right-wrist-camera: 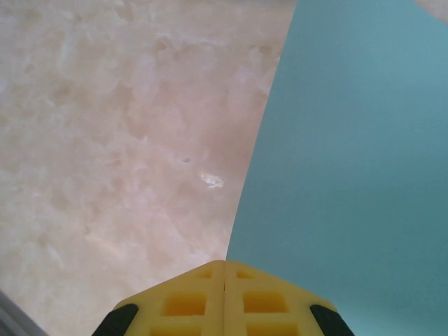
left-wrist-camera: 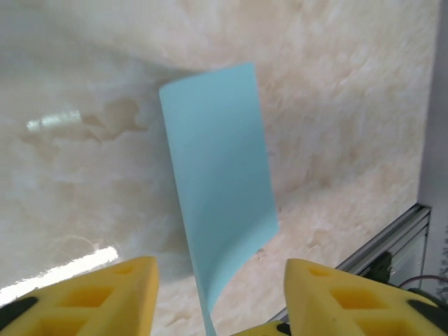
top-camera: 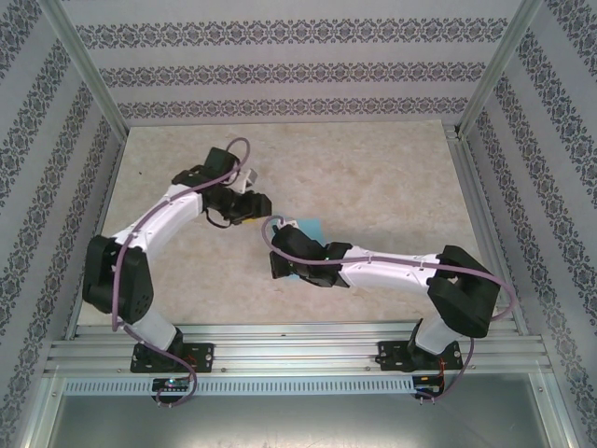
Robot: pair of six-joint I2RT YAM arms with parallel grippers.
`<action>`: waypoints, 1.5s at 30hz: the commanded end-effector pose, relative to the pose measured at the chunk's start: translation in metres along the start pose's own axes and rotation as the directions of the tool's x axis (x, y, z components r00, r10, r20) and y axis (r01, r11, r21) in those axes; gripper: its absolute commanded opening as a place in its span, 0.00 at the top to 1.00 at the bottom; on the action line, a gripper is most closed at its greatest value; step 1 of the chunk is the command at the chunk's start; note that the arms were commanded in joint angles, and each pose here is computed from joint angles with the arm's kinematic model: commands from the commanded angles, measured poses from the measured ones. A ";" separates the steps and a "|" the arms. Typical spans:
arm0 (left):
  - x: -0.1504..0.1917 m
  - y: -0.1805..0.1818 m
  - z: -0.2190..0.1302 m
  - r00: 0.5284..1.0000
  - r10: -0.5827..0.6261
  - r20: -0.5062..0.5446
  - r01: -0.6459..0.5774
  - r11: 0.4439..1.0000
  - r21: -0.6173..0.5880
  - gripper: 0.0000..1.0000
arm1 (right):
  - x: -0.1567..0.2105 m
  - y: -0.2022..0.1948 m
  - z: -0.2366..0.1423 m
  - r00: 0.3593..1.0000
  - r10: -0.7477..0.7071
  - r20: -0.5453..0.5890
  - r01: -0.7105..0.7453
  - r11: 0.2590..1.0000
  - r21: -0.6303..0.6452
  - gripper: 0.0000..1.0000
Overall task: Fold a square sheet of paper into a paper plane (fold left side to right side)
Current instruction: First fold in half a square sheet of paper at the center of the table.
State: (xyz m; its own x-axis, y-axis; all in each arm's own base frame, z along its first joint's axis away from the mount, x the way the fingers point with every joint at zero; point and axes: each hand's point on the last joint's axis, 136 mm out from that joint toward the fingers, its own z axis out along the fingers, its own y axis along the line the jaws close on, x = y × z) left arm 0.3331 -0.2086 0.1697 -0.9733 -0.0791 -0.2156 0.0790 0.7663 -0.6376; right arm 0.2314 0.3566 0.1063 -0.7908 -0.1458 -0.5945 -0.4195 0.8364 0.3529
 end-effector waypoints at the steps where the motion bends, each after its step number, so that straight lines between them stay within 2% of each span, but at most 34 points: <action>1: -0.014 -0.003 -0.051 0.993 0.006 0.118 -0.013 0.998 0.058 0.43 | -0.021 0.014 -0.009 0.996 0.080 0.048 -0.073 0.990 -0.121 1.00; 6: -0.013 0.029 -0.067 0.982 -0.078 0.174 0.068 0.996 0.065 0.43 | -0.039 0.015 -0.005 0.982 0.173 0.073 -0.154 0.964 -0.216 1.00; 14: 0.018 0.060 -0.021 0.984 -0.157 0.089 0.152 0.986 0.064 0.49 | -0.035 -0.017 -0.001 0.943 0.325 0.074 -0.297 0.921 -0.252 1.00; 21: 0.026 0.050 0.016 0.992 -0.128 0.024 0.126 0.990 0.058 0.46 | -0.022 -0.049 -0.006 0.929 0.363 0.076 -0.341 0.917 -0.207 1.00; 28: 0.025 0.026 0.052 0.998 -0.064 -0.020 0.064 0.997 0.038 0.37 | -0.006 -0.081 -0.012 0.911 0.405 0.076 -0.390 0.908 -0.153 1.00; 34: 0.024 0.017 0.091 0.996 -0.073 -0.043 0.075 0.997 0.036 0.30 | 0.004 -0.099 -0.011 0.889 0.452 0.067 -0.443 0.889 -0.119 1.00; 45: 0.030 0.007 0.133 0.991 -0.070 -0.110 0.074 0.997 0.031 0.36 | 0.025 -0.122 -0.007 0.864 0.502 0.032 -0.501 0.865 -0.042 1.00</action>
State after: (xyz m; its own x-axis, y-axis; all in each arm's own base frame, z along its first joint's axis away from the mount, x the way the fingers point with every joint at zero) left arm 0.3198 -0.2777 0.0512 -0.9976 -0.0526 -0.0451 -0.0105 0.7581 -0.6521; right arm 0.2629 0.2538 0.0595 -0.8754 0.2951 -0.3829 -0.0179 0.7718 0.6356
